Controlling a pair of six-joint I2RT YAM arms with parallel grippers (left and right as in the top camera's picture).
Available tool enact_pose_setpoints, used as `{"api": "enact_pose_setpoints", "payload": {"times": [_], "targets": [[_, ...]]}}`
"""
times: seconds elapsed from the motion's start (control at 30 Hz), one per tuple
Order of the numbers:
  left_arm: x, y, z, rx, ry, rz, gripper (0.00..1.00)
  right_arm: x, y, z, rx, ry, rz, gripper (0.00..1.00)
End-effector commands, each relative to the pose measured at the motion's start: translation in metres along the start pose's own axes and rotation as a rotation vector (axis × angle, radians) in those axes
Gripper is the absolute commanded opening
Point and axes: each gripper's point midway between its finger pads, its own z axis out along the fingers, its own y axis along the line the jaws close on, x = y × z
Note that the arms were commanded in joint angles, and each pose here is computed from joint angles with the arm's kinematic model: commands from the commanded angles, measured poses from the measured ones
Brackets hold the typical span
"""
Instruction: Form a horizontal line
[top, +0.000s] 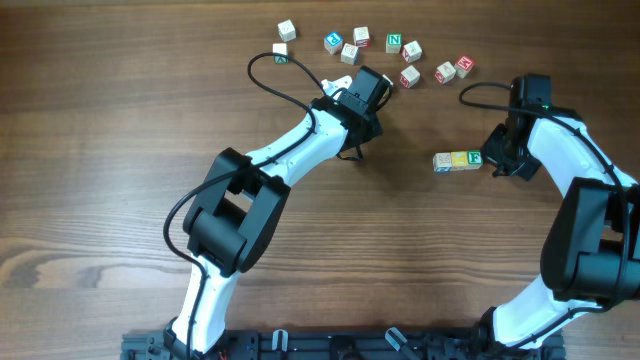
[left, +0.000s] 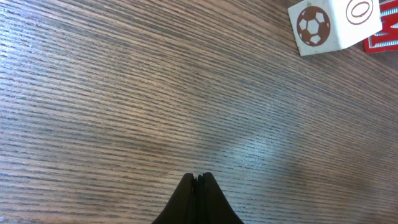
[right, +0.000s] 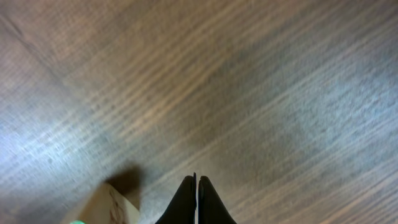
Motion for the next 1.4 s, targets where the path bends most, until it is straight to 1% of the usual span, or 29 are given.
{"api": "enact_pose_setpoints", "payload": {"times": [0.0, 0.1, 0.4, 0.7, 0.97, 1.37], "targets": [[-0.004, -0.006, -0.014, 0.026, -0.014, -0.002, 0.04, -0.006, 0.009, 0.003, -0.032, -0.009, -0.015, 0.05], [-0.004, -0.006, -0.014, 0.026, -0.014, -0.002, 0.04, 0.002, 0.026, 0.002, -0.134, 0.038, -0.03, 0.04], [-0.004, -0.006, -0.014, 0.026, -0.013, -0.001, 0.04, 0.009, 0.038, -0.001, -0.206, 0.078, -0.02, 0.04], [-0.004, -0.006, -0.014, 0.026, -0.013, -0.001, 0.04, 0.012, 0.043, -0.002, -0.237, 0.095, -0.021, 0.04], [-0.004, -0.006, -0.014, 0.026, -0.013, -0.001, 0.04, 0.02, 0.041, -0.002, -0.227, 0.131, -0.005, 0.05], [-0.004, -0.006, -0.014, 0.026, -0.013, -0.002, 0.04, 0.018, 0.047, -0.004, -0.262, 0.127, -0.015, 0.04]]}}
